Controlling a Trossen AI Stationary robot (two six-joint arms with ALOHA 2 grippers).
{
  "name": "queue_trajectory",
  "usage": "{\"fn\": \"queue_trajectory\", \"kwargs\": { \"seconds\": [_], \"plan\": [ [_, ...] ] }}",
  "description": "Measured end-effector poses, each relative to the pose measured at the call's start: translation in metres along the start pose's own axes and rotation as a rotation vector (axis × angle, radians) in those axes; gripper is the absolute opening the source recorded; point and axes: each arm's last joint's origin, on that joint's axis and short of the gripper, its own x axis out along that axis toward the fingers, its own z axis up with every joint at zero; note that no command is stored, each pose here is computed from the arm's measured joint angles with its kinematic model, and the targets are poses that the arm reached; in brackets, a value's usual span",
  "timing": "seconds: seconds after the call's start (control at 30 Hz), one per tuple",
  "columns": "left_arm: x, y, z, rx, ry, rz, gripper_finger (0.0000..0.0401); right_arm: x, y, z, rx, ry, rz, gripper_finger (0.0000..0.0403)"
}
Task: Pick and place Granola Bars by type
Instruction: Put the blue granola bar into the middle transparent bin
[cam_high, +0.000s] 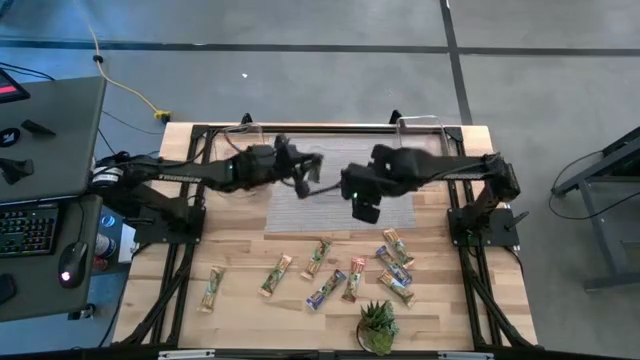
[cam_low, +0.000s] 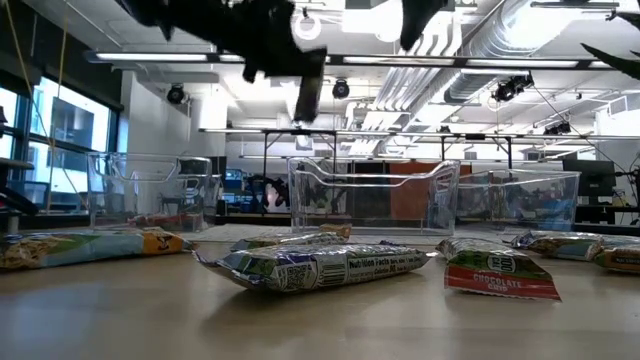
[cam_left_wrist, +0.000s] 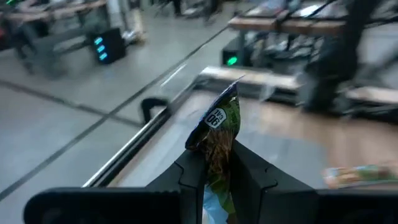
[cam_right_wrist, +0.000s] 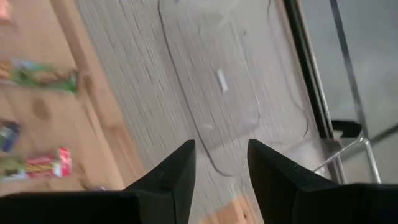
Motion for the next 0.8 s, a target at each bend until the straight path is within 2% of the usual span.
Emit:
{"fn": "queue_trajectory", "kwargs": {
  "seconds": [0.2, 0.4, 0.57, 0.7, 0.8],
  "plan": [
    [0.034, 0.032, -0.033, -0.008, 0.127, 0.033, 0.0049, 0.036, 0.024, -0.021, -0.066, 0.072, -0.083, 0.0129],
    [0.061, 0.043, -0.055, -0.068, 0.102, -0.001, 0.0066, 0.062, 0.050, -0.029, -0.085, 0.016, -0.059, 0.0129],
    [0.068, 0.044, -0.067, -0.077, 0.137, -0.001, 0.0104, 0.078, 0.079, -0.031, -0.159, -0.096, 0.094, 0.0129],
    [0.070, 0.043, -0.070, -0.080, 0.148, 0.000, 0.0133, 0.087, 0.107, -0.033, -0.274, -0.222, 0.308, 0.0129],
    [0.070, 0.043, -0.071, -0.080, 0.148, -0.002, 0.0149, 0.097, 0.133, -0.043, -0.432, -0.354, 0.487, 0.0129]
  ]
}}
